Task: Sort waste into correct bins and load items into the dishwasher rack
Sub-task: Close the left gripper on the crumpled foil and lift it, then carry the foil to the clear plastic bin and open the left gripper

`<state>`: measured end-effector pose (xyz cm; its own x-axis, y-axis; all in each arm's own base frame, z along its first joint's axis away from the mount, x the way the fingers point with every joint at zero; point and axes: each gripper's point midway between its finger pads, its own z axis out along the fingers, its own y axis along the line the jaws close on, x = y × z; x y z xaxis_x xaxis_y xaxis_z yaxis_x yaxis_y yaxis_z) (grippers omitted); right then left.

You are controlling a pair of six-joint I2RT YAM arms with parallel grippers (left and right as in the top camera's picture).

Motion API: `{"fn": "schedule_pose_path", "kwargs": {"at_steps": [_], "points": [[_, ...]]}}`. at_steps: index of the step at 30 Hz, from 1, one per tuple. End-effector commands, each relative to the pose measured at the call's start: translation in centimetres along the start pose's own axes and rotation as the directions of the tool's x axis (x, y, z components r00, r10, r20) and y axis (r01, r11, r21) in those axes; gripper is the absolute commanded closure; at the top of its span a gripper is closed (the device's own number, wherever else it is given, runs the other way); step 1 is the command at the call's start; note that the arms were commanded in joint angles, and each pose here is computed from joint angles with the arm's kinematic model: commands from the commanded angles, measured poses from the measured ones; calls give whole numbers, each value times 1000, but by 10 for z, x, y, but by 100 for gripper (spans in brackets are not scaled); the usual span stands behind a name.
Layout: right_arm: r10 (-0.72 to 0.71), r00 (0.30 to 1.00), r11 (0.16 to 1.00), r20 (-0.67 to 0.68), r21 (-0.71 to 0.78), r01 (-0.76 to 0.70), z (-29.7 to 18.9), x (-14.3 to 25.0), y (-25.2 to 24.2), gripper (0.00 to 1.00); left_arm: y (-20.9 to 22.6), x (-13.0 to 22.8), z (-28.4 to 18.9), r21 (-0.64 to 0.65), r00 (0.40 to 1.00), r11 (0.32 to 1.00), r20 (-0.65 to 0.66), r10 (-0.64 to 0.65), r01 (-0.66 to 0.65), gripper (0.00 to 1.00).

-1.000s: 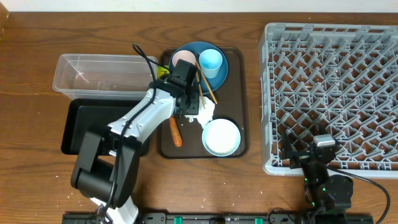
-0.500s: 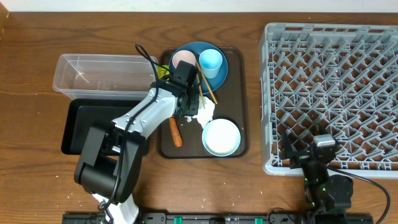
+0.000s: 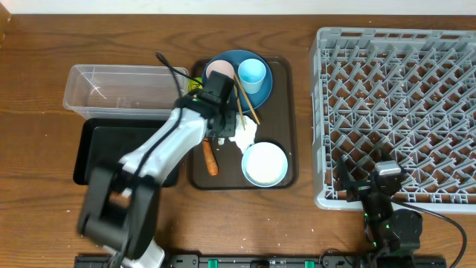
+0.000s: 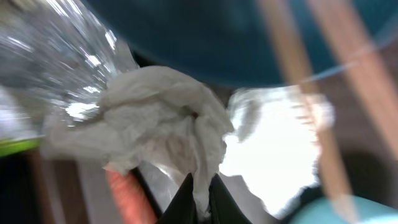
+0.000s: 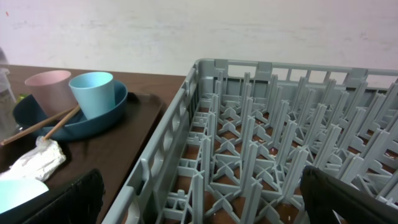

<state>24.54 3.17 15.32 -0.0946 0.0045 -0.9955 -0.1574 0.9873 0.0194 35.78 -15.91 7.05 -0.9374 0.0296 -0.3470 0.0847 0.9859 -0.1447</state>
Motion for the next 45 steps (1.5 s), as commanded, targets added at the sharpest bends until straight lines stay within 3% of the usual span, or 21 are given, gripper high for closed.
{"fn": "schedule_pose_path", "kwargs": {"at_steps": [1,7,13,20,27,41,43,45], "points": [[-12,1000,1000,2,-6,12,0,0,1,1,-8,-31,-61,42,982,999,188,-1,-7,94],[-12,1000,1000,2,-6,12,0,0,1,1,29,-63,-151,-108,877,991,480,-22,84,94],[-12,1000,1000,2,-6,12,0,0,1,1,69,-68,-186,-282,810,935,587,-8,214,94],[-12,1000,1000,2,-6,12,0,0,1,1,96,-66,-153,-360,858,899,512,-34,250,94],[-12,1000,1000,2,-6,12,0,0,1,1,151,-65,-105,-389,858,821,467,-215,418,94],[-12,1000,1000,2,-6,12,0,0,1,1,217,-58,-11,-174,816,810,285,-503,560,93],[-12,1000,1000,2,-6,12,0,0,1,1,221,-56,-7,-147,806,804,266,-529,576,84],[-12,1000,1000,2,-6,12,0,0,1,1,223,-55,-7,-119,798,802,254,-546,586,83]]}}
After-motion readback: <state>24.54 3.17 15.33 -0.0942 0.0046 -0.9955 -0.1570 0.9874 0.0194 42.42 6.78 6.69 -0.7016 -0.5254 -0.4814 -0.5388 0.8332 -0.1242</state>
